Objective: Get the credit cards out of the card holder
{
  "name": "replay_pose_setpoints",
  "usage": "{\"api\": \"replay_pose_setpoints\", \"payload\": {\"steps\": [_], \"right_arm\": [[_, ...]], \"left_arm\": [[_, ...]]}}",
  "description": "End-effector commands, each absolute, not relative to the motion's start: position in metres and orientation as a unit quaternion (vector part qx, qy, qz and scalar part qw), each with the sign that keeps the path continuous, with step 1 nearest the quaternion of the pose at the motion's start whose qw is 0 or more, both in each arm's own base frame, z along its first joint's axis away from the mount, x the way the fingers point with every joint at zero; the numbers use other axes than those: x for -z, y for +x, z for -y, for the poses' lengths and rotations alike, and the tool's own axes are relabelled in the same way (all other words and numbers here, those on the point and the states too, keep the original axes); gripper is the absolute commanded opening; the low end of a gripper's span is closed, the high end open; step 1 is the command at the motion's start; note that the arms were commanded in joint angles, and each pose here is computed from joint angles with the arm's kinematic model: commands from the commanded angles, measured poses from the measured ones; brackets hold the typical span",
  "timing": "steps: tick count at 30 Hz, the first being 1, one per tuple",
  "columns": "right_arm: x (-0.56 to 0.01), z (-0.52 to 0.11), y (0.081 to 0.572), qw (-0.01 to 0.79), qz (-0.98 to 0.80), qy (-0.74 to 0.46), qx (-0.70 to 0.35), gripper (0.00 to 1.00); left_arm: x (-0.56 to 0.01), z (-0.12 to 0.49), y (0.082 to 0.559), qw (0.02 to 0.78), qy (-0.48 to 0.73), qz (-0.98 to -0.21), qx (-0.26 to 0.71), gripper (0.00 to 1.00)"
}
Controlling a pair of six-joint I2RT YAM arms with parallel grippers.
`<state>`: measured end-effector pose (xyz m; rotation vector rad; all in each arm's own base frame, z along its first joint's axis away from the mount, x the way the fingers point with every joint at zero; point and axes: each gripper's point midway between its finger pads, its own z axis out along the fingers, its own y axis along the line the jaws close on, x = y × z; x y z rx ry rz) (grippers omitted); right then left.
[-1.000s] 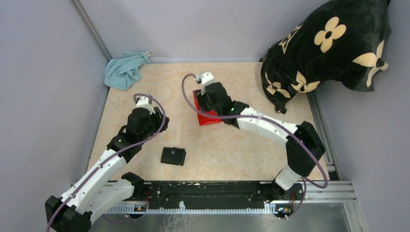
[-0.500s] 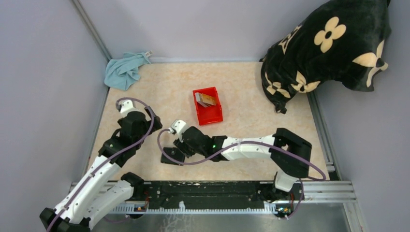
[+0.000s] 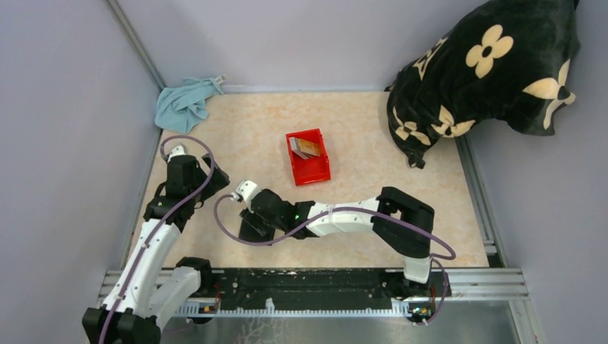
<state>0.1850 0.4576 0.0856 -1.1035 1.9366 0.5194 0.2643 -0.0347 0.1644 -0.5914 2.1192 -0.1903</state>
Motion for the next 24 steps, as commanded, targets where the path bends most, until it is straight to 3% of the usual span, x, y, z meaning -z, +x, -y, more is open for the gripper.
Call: {"api": "replay_pose_setpoints", "payload": {"steps": [1,11,24], "right_arm": [[-0.099,-0.483,0.180,0.426,-0.753,-0.446,-0.229,0.47],[-0.070,-0.491,0.160,0.391,-0.759,-0.468,-0.227,0.47],[-0.051,-0.483,0.176,0.400,-0.779,-0.450,-0.176,0.40]], "left_arm": [[-0.151,0.048,0.269,0.417,-0.214,-0.873,0.135,0.99],[-0.147,0.043,0.274,0.414,-0.211,-0.874,0.143,0.97],[-0.150,0.044,0.275,0.419,-0.203,-0.871,0.156,0.97]]}}
